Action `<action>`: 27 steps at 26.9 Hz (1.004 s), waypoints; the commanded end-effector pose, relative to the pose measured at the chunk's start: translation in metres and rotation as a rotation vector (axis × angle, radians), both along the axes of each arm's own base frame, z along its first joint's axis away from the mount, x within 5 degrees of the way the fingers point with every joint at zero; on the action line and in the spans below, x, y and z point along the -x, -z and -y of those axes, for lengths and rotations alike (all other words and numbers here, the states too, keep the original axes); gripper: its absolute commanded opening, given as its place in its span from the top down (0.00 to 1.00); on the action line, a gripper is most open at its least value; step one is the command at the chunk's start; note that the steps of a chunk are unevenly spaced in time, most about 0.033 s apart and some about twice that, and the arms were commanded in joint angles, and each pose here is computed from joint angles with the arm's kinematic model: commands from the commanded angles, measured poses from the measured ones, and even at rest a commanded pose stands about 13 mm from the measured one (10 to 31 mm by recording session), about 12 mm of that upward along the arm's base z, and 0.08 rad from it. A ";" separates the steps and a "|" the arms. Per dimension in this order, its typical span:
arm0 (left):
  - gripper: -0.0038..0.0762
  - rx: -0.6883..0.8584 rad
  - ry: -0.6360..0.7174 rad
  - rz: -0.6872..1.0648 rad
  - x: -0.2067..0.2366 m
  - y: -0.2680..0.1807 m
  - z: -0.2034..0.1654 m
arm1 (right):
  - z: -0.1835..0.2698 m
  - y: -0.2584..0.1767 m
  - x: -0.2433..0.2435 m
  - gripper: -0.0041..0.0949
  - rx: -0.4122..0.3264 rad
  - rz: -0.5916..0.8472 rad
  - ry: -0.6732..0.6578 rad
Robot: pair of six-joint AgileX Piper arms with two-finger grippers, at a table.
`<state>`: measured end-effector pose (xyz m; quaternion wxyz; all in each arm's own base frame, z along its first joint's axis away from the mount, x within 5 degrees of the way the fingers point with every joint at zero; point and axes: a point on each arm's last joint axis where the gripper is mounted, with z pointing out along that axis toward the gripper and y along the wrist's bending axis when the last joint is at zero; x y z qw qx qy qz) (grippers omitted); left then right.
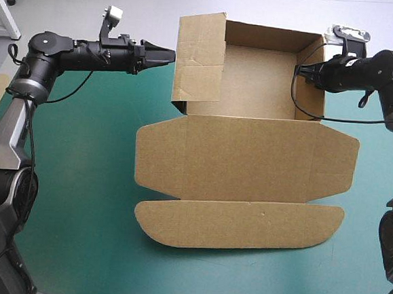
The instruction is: Fold the box
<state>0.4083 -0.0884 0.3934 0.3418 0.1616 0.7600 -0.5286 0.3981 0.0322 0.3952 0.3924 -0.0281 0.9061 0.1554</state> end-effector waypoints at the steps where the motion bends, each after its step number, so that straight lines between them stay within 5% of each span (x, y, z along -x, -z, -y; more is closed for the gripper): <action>1: 0.45 0.009 0.118 0.080 0.032 -0.040 0.017 | 0.001 -0.040 0.015 0.97 -0.059 0.145 0.028; 27: 0.45 0.033 0.137 0.118 0.038 -0.052 0.041 | 0.001 -0.040 0.014 0.97 -0.064 0.144 0.035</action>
